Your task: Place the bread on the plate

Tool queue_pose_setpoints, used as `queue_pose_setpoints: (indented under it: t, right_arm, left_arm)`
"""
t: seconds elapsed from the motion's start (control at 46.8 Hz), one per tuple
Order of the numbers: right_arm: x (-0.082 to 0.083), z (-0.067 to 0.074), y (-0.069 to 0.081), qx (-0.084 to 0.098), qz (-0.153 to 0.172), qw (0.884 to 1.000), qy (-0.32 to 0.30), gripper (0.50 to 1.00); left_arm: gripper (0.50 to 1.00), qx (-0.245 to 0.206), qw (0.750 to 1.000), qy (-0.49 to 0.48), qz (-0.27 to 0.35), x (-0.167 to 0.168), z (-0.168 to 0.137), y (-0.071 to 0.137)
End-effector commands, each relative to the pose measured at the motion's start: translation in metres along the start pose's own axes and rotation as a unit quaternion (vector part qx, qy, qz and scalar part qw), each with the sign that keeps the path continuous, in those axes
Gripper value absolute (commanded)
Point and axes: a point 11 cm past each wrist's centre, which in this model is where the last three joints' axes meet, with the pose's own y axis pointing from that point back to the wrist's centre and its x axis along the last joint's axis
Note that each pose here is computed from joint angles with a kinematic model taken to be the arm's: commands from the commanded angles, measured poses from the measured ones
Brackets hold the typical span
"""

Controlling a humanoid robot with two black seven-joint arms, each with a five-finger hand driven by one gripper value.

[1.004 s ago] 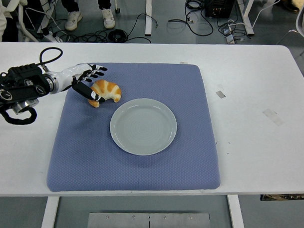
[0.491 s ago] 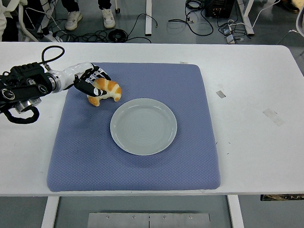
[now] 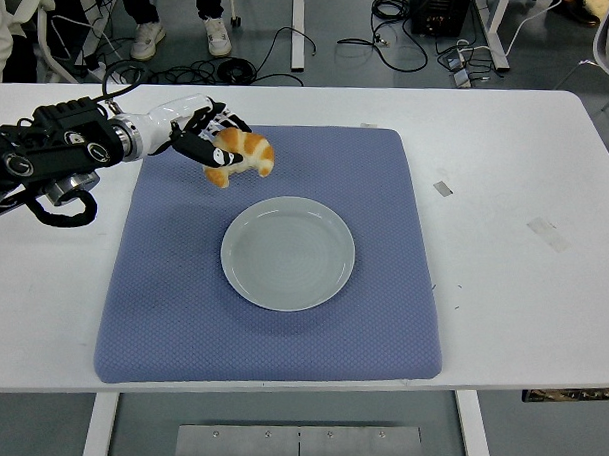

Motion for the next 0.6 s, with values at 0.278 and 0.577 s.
queue_pose_setpoints:
  t: [0.278,0.577]
  right_arm:
    - [0.000,0.000,0.000,0.000,0.000,1.000,0.000,1.000]
    - [0.000,0.000,0.000,0.000,0.000,1.000,0.000,1.000]
  left_arm:
    - [0.500,-0.032,0.998,0.013,-0.061,-0.040,0.031,0.005]
    - [0.500,-0.032,0.994,-0.022,-0.105,-0.065,0.035,0.018]
